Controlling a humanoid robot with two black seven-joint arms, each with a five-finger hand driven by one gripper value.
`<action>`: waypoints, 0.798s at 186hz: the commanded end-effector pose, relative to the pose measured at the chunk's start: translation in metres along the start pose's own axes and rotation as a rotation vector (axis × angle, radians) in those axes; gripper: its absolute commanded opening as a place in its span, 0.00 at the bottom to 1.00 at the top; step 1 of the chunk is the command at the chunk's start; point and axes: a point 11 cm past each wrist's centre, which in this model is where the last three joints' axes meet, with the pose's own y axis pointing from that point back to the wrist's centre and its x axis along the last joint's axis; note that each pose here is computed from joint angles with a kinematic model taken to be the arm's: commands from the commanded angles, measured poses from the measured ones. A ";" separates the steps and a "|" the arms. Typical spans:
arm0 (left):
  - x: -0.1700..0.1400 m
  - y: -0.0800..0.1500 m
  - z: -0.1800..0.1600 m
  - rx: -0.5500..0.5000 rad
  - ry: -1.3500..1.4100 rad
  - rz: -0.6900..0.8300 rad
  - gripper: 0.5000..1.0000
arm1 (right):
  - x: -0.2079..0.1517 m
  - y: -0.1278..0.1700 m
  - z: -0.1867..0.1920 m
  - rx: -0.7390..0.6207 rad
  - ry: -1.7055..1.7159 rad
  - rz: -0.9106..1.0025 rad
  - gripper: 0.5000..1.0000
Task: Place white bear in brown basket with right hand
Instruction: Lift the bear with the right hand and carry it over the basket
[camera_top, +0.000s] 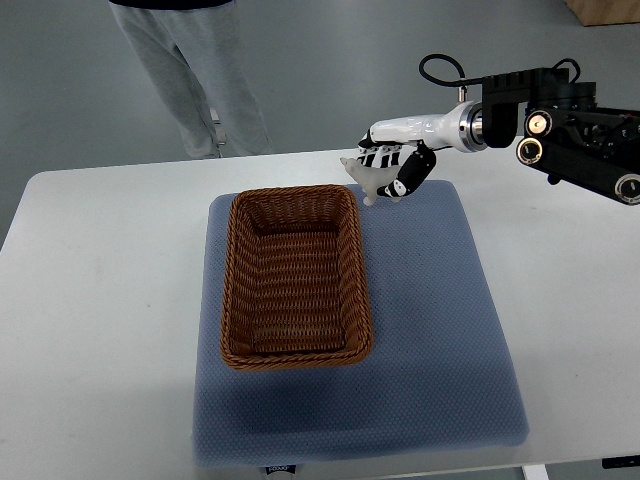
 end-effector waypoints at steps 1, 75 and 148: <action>0.000 0.000 0.000 -0.001 0.000 0.000 1.00 | -0.003 -0.009 -0.016 0.031 0.014 -0.009 0.09; 0.000 0.000 0.000 -0.001 0.002 0.000 1.00 | -0.028 -0.047 -0.075 0.136 0.053 -0.075 0.11; 0.000 0.000 0.000 -0.001 0.002 0.000 1.00 | -0.060 -0.069 -0.072 0.116 0.065 -0.119 0.13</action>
